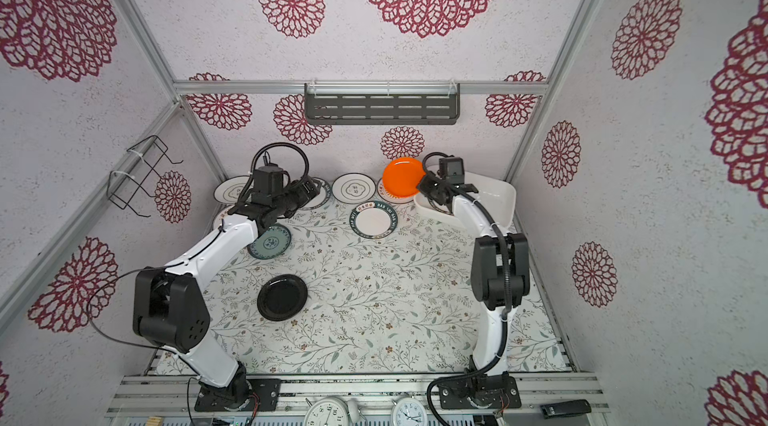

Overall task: Place the plates into the plastic bin on the countertop
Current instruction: 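Lift the orange plate out of the bin and carry it back toward the table center, then lower the orange plate onto the table and open the right gripper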

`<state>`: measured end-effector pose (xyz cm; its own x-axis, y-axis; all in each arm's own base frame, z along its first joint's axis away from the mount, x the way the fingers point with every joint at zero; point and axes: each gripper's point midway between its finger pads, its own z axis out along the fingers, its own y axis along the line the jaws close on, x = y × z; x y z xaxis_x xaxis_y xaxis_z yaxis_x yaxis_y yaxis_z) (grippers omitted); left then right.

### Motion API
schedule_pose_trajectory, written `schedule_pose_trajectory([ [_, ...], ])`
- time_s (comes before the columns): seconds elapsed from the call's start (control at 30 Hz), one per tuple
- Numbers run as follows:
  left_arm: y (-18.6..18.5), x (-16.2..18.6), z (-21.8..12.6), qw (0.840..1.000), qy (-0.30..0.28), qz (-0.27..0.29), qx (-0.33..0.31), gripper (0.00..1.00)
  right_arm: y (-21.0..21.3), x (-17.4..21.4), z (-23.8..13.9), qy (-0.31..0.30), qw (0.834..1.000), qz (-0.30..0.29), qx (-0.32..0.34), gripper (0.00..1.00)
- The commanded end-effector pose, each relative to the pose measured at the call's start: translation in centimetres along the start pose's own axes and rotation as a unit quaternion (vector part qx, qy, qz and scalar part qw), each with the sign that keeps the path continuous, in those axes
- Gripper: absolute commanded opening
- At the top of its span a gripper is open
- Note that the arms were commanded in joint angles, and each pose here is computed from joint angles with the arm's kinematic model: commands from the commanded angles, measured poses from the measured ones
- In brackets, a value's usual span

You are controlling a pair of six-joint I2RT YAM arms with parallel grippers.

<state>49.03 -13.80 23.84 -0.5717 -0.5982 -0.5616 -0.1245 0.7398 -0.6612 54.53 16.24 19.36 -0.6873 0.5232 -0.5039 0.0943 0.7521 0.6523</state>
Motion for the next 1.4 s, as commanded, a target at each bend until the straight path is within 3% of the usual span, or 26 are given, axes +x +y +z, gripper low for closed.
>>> schedule_pose_trajectory([
  [0.0,0.5,-0.6,-2.4,1.000,-0.006,0.011,0.014,0.97,1.6,4.9,0.0,0.038,0.999,0.005,-0.030,0.00],
  [0.23,4.4,-1.1,-4.6,1.000,-0.008,-0.008,-0.022,0.97,6.7,17.0,1.0,0.153,0.982,-0.074,-0.078,0.00],
  [0.4,6.0,-1.4,-6.0,0.999,-0.009,-0.014,-0.044,0.97,8.3,22.2,2.4,0.211,0.968,-0.096,-0.092,0.00],
  [0.67,7.2,-0.6,-8.2,0.998,-0.017,-0.016,-0.059,0.97,8.7,26.4,6.4,0.273,0.951,-0.113,-0.093,0.00],
  [1.07,7.8,-0.8,-9.8,0.997,-0.029,-0.012,-0.074,0.97,7.4,30.2,7.7,0.339,0.927,-0.143,-0.068,0.01],
  [1.13,7.8,-0.9,-9.7,0.997,-0.031,-0.012,-0.074,0.97,7.6,29.9,7.6,0.334,0.929,-0.146,-0.069,0.11],
  [1.23,7.8,-1.0,-9.5,0.997,-0.031,-0.011,-0.071,0.97,8.4,29.1,7.3,0.320,0.932,-0.153,-0.075,0.34],
  [1.37,7.5,-1.2,-9.1,0.997,-0.031,-0.009,-0.063,0.97,9.5,27.1,6.8,0.286,0.940,-0.166,-0.078,0.48],
])
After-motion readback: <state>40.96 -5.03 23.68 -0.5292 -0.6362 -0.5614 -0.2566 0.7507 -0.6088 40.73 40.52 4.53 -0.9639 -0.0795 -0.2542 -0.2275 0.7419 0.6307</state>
